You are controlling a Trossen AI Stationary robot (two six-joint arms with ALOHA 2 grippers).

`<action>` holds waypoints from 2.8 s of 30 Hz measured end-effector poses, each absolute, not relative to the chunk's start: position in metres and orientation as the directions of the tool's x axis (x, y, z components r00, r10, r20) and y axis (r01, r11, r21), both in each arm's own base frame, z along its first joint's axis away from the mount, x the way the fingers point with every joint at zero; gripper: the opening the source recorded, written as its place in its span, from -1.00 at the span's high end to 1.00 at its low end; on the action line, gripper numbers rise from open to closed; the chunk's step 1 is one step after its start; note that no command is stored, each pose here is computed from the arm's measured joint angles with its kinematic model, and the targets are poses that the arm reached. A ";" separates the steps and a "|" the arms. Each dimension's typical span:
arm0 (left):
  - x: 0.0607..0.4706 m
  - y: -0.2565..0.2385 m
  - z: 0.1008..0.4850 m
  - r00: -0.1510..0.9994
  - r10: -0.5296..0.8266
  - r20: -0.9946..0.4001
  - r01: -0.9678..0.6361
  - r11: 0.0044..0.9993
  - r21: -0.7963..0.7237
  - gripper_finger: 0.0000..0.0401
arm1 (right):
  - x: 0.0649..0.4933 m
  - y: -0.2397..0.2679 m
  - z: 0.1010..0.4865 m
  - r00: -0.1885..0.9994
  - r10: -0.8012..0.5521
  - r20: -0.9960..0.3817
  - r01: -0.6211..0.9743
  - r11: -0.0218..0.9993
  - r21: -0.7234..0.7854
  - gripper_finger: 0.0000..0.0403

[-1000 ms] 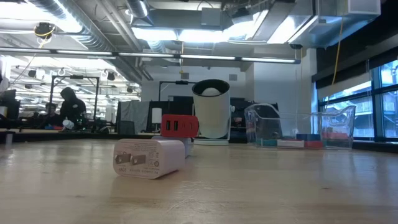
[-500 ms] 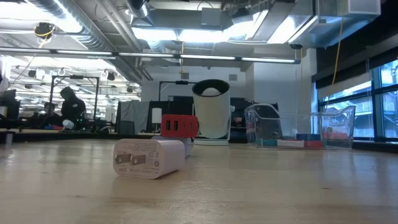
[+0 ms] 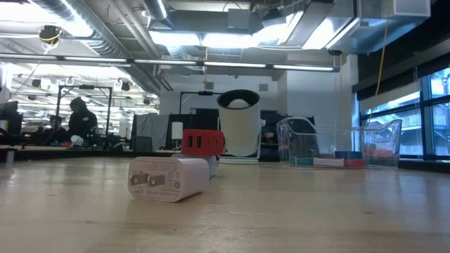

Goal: Pick & Place Office items
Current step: Put the violet charger adapter into the bottom transparent bin, then put the red charger adapter into the bottom transparent bin

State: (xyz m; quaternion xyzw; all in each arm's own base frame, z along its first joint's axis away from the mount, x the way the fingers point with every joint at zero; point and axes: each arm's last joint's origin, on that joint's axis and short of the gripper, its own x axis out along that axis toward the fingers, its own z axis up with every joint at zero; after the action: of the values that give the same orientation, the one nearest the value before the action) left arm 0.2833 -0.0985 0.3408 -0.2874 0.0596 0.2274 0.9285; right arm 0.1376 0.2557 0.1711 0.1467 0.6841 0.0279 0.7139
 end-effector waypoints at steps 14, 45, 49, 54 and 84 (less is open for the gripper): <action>0.314 -0.119 0.295 0.882 0.309 -0.356 -0.450 0.778 -0.439 -0.34 | 0.139 0.255 0.171 0.041 0.253 -0.966 0.178 0.950 0.257 -0.56; 0.306 -0.116 0.244 0.658 0.193 -0.728 -0.222 0.973 0.058 -0.43 | 0.185 0.152 0.261 0.530 0.135 -0.837 0.413 0.821 0.394 -0.52; 0.308 -0.115 0.245 0.670 0.195 -0.716 -0.201 0.977 0.078 -0.43 | 0.202 0.129 0.261 0.562 0.039 -0.826 0.430 0.839 0.333 -0.52; 0.311 -0.108 0.247 0.683 0.258 -0.684 -0.295 0.953 0.065 -0.43 | 0.219 0.100 0.262 0.571 -0.036 -0.820 0.491 0.816 0.306 -0.52; 0.334 -0.104 0.189 0.537 0.190 -0.822 -0.210 0.974 0.088 -0.54 | 0.234 0.056 0.262 0.551 -0.125 -0.825 0.582 0.766 0.273 -0.52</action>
State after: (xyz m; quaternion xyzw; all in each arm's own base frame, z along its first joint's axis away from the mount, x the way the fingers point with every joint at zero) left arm 0.3342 -0.1044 0.1890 -0.0108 0.4674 0.1143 0.8765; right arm 0.2344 0.0564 0.2618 0.2697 0.4245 -0.2109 0.8382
